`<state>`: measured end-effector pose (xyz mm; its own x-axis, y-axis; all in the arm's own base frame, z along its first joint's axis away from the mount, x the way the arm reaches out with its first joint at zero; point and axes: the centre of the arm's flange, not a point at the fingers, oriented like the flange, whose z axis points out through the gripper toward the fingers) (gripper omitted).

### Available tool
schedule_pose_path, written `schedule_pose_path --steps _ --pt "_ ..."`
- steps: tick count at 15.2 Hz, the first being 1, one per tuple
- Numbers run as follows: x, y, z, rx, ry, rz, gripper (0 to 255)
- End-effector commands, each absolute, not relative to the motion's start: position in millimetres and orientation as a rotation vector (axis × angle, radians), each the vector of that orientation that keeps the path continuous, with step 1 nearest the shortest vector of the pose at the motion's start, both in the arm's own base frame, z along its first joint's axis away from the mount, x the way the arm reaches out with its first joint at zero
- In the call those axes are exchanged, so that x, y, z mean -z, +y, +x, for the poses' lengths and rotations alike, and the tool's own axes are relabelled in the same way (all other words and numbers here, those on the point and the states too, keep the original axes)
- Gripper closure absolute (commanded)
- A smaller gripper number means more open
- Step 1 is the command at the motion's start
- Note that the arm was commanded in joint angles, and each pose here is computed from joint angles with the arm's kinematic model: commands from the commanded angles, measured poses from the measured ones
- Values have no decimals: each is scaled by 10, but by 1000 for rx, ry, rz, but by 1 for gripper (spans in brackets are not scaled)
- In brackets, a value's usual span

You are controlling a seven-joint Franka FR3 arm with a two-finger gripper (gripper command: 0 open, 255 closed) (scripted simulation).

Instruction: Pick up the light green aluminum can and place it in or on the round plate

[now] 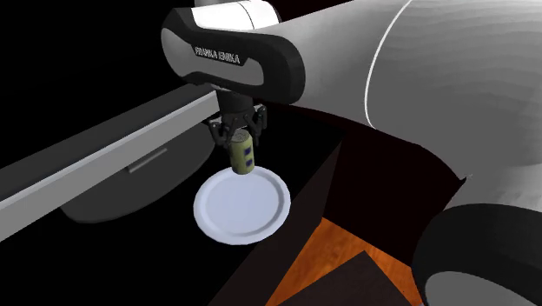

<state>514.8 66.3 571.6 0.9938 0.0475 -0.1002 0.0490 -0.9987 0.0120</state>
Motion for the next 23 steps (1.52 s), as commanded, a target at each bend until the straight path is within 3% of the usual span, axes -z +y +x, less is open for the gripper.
schedule_pose_path --steps 1,23 --pt "-5758 859 4931 156 74 3122 255" --pt "-4711 859 4931 156 74 3122 255"
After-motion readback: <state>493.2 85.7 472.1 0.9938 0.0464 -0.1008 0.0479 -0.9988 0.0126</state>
